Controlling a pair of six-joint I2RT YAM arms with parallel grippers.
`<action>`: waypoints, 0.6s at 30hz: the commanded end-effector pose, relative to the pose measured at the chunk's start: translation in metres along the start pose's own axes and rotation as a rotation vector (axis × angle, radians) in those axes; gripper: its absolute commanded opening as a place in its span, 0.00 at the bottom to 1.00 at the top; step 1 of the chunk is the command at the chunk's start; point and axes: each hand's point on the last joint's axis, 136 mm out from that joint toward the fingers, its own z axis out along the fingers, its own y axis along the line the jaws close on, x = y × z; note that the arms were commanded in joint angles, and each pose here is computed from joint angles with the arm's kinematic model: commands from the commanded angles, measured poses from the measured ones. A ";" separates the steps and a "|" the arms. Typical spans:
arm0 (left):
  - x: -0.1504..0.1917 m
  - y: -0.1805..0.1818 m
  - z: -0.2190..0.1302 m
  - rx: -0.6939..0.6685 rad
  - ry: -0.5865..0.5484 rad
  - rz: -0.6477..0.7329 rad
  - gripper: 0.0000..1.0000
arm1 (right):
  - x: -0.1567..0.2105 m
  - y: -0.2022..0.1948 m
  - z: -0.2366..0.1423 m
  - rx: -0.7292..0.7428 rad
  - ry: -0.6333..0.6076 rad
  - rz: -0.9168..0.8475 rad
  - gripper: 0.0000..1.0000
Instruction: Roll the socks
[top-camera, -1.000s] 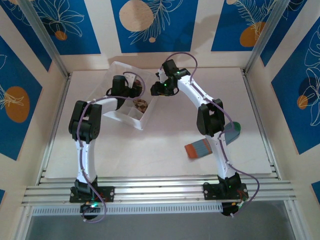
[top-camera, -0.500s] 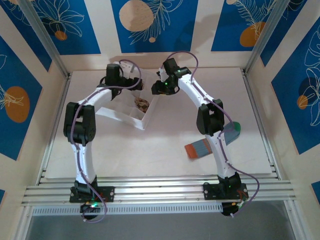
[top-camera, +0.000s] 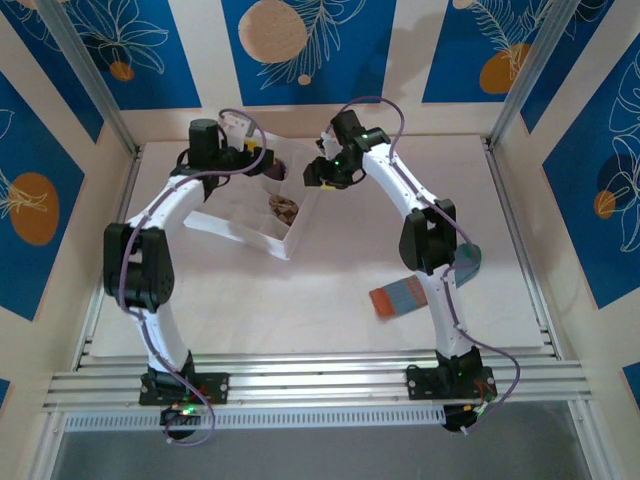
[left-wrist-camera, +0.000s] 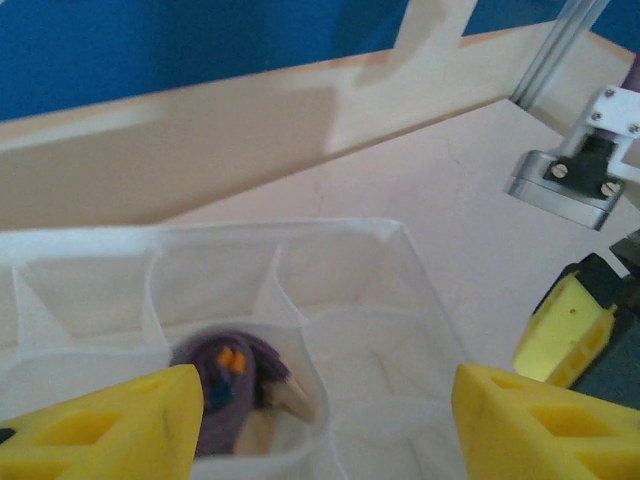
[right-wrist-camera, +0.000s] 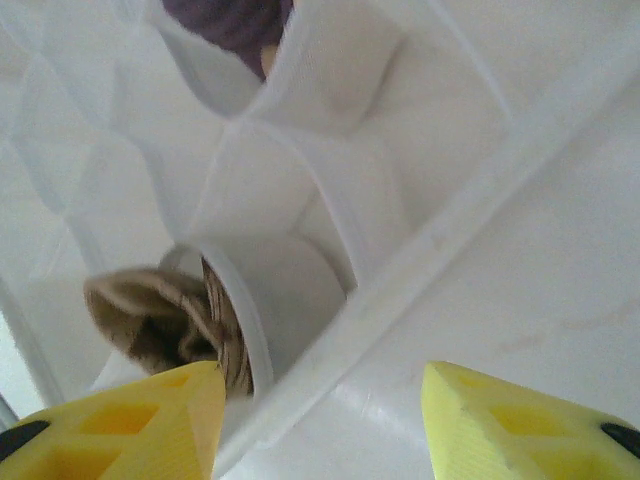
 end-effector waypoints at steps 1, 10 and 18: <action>0.003 -0.025 -0.021 0.063 -0.004 -0.024 0.63 | 0.018 0.007 -0.038 0.026 -0.019 0.038 0.55; 0.056 -0.135 -0.048 0.199 0.126 0.057 0.56 | 0.122 -0.050 -0.073 0.221 0.032 0.285 0.55; 0.132 -0.252 -0.045 0.334 0.264 0.206 0.53 | 0.213 -0.122 -0.097 0.307 0.077 0.535 0.56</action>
